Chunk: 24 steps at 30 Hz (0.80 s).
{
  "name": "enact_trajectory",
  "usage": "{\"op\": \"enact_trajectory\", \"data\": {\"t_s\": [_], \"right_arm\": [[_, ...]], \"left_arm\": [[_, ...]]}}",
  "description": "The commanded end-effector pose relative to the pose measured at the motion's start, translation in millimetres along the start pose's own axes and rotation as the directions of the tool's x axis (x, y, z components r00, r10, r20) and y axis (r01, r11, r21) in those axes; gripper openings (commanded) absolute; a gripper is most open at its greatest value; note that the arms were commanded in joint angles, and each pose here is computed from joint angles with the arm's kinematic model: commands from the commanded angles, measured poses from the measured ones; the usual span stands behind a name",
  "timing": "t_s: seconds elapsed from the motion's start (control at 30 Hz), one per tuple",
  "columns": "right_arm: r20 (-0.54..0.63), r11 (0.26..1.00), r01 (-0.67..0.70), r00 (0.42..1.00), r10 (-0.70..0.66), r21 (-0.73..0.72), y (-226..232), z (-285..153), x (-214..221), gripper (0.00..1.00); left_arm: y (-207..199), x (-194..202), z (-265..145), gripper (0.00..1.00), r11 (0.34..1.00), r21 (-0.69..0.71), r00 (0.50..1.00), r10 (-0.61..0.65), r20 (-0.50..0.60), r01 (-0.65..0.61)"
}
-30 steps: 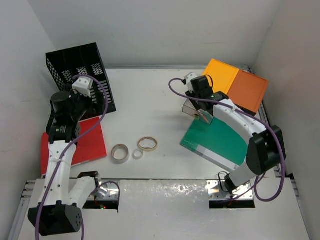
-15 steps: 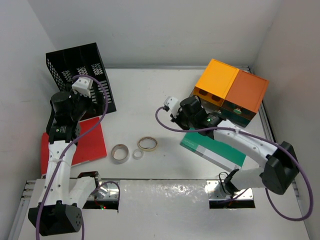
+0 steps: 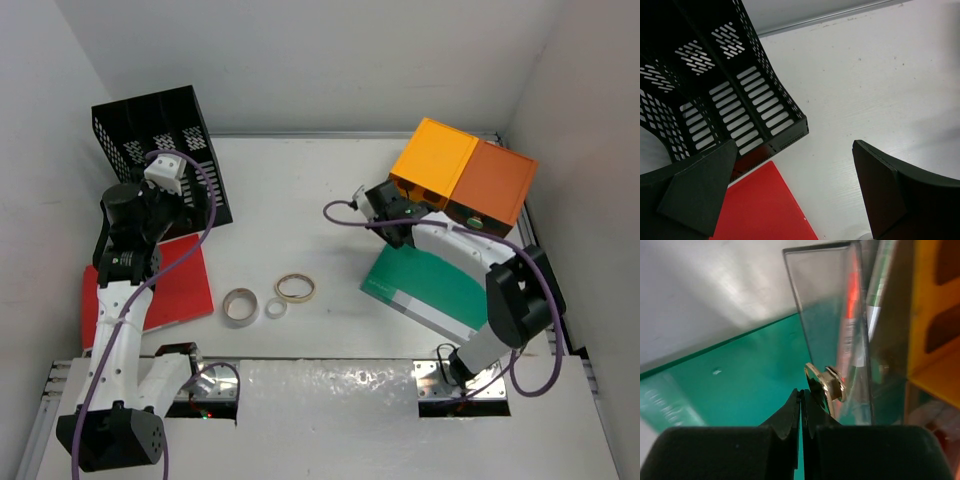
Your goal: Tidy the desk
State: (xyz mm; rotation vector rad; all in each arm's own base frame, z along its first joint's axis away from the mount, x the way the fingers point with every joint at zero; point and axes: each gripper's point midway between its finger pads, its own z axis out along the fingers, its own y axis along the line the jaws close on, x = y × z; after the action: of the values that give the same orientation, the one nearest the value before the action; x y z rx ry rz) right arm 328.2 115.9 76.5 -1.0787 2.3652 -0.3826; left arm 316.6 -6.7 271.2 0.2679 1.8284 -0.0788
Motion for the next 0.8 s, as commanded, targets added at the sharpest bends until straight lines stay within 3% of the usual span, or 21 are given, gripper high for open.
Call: {"op": "enact_trajectory", "data": {"t_s": [0.0, 0.3, 0.5, 0.77], "right_arm": [[0.017, 0.992, -0.027, 1.0, 0.025, 0.125, -45.7, -1.4, -17.8, 0.0], [-0.085, 0.952, -0.026, 0.995, 0.055, 0.306, -97.5, 17.0, -12.7, 0.0], [-0.036, 0.869, -0.11, 0.989, 0.145, 0.482, -136.4, 15.0, -19.3, 0.0], [0.01, 0.824, -0.146, 0.986, 0.168, 0.547, -151.3, 11.1, -17.0, 0.0]], "left_arm": [[3.1, -11.9, -1.3, 1.0, 1.0, -0.01, 0.999, 0.0, 0.048, 0.0], [3.7, -11.1, -0.3, 0.99, 1.0, -0.009, 0.999, 0.002, 0.045, -0.002], [3.1, -10.1, 0.0, 1.0, 1.0, -0.006, 0.999, 0.002, 0.042, -0.002], [3.8, -8.5, 1.3, 1.0, 1.0, -0.006, 0.999, 0.001, 0.036, -0.001]]}}
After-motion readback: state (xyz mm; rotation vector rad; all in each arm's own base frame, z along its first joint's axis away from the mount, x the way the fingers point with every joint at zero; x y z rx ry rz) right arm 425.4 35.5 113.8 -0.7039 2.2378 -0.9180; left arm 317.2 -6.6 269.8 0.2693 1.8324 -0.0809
